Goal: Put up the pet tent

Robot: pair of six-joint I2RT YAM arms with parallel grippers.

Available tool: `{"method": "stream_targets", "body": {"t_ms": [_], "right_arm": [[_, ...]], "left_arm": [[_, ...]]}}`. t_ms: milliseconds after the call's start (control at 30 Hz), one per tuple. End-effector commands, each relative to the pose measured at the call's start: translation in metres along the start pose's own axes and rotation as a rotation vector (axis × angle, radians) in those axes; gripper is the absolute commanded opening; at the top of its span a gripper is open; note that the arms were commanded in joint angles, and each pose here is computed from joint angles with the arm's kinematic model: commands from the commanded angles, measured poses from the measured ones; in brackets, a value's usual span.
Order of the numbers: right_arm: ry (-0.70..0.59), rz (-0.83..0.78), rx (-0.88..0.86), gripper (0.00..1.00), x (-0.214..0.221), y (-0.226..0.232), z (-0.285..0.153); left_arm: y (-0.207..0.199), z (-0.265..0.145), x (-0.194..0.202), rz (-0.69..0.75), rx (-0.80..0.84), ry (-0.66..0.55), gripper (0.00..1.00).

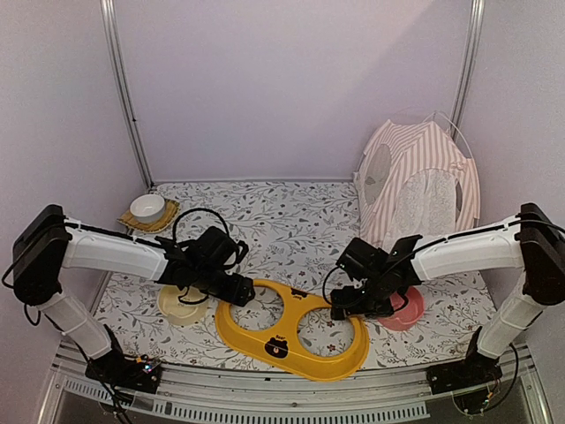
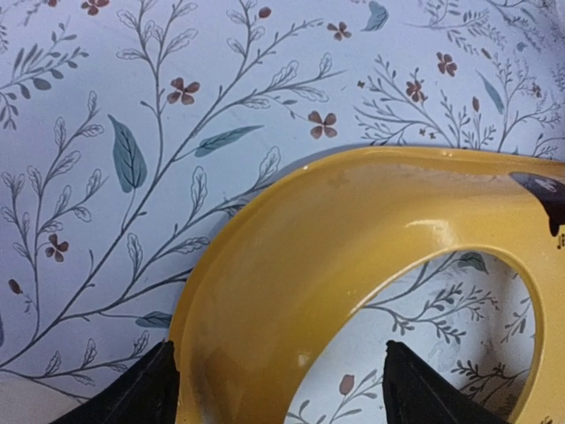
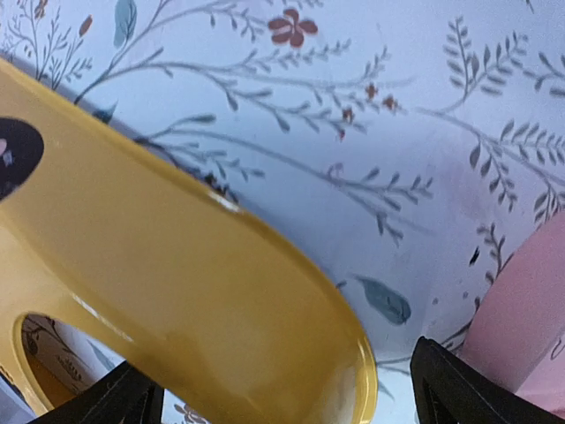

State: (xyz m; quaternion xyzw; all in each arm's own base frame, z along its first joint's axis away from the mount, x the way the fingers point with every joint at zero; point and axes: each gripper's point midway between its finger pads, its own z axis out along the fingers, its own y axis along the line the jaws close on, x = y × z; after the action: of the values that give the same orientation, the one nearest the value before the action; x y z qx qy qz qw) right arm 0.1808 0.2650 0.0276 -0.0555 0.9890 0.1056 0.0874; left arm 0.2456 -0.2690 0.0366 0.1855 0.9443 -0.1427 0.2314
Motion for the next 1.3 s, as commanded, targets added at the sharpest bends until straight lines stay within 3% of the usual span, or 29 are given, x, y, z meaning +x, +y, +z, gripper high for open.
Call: {"method": "stream_targets", "body": {"t_ms": [0,200,567,867,1267], "right_arm": [[-0.101,-0.058,0.018,0.99,-0.049,0.004,0.005],[-0.168,-0.093,0.021,0.99,-0.096,0.014,0.007],[-0.238,-0.125,-0.038,0.99,-0.161,0.047,0.014],[-0.289,-0.065,-0.062,0.99,-0.216,0.04,0.012],[-0.391,-0.088,-0.076,0.99,-0.226,0.043,-0.058]], "left_arm": [[0.004,0.007,-0.009,0.018,-0.014,-0.014,0.8],[0.007,0.014,-0.019,0.02,-0.028,-0.03,0.79],[0.053,0.026,-0.047,-0.064,-0.104,-0.054,0.79],[0.056,0.035,-0.087,-0.117,-0.086,-0.113,0.8],[0.064,0.0,-0.13,-0.124,-0.087,-0.231,0.84]]}}
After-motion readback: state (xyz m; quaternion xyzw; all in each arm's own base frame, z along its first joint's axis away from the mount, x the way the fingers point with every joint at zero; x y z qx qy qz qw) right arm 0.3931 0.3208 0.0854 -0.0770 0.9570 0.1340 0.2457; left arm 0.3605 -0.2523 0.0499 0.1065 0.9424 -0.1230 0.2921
